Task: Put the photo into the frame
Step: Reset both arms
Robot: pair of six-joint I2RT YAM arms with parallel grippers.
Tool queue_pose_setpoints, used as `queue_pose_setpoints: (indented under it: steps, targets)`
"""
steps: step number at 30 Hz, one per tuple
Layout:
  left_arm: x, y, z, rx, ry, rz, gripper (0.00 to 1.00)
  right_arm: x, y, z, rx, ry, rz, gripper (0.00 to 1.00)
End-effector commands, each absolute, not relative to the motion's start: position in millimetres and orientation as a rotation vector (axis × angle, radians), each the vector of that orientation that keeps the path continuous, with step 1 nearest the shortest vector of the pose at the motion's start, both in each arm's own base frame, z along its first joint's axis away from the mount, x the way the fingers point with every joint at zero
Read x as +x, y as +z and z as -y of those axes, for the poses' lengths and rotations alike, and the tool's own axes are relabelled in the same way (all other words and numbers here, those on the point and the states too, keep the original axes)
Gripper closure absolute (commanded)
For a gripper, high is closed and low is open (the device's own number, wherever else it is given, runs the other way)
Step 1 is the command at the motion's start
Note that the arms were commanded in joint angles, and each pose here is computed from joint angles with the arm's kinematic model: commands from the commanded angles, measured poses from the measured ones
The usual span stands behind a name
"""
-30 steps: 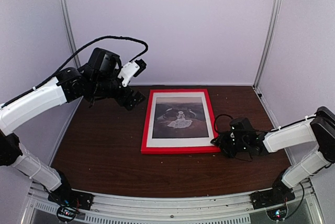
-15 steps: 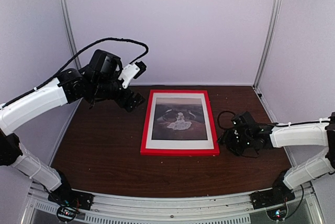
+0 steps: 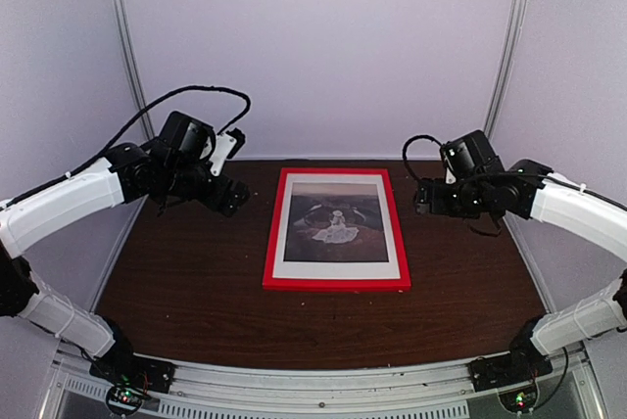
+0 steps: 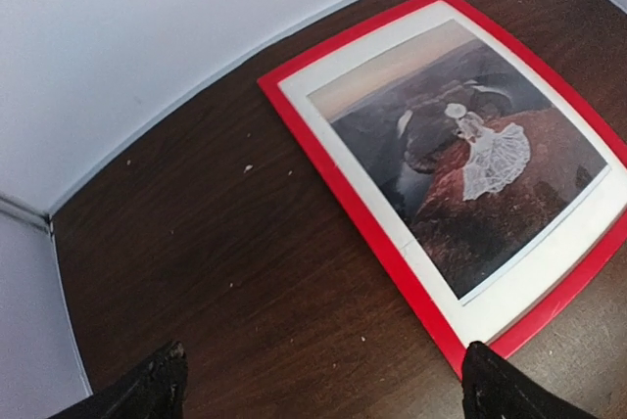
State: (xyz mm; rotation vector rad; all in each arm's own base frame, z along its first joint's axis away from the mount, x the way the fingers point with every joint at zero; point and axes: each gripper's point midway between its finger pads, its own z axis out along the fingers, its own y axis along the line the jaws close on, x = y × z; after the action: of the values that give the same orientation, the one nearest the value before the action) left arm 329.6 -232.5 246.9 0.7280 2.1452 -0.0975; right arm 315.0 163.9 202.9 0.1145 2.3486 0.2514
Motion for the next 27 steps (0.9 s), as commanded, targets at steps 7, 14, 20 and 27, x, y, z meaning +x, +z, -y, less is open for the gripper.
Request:
queue_pose_setpoints:
  steps: [7,14,20,27]
  targets:
    - [342.8,229.5,154.1,0.237,-0.207,-2.163,0.02,332.6,250.0,-143.8,-0.230,-0.061,-2.260,0.00]
    - [335.1,224.5,120.8,0.114,-0.107,-2.110,0.02,338.2,256.8,-156.7,-0.284,-0.003,-2.226,0.00]
    - [321.5,237.7,107.4,0.071,-0.120,-1.989,0.02,335.8,251.7,-158.4,-0.266,0.044,-2.186,0.00]
    - [314.8,231.1,91.2,0.062,-0.016,-2.027,0.02,330.2,252.1,-156.2,-0.241,0.091,-2.134,0.00]
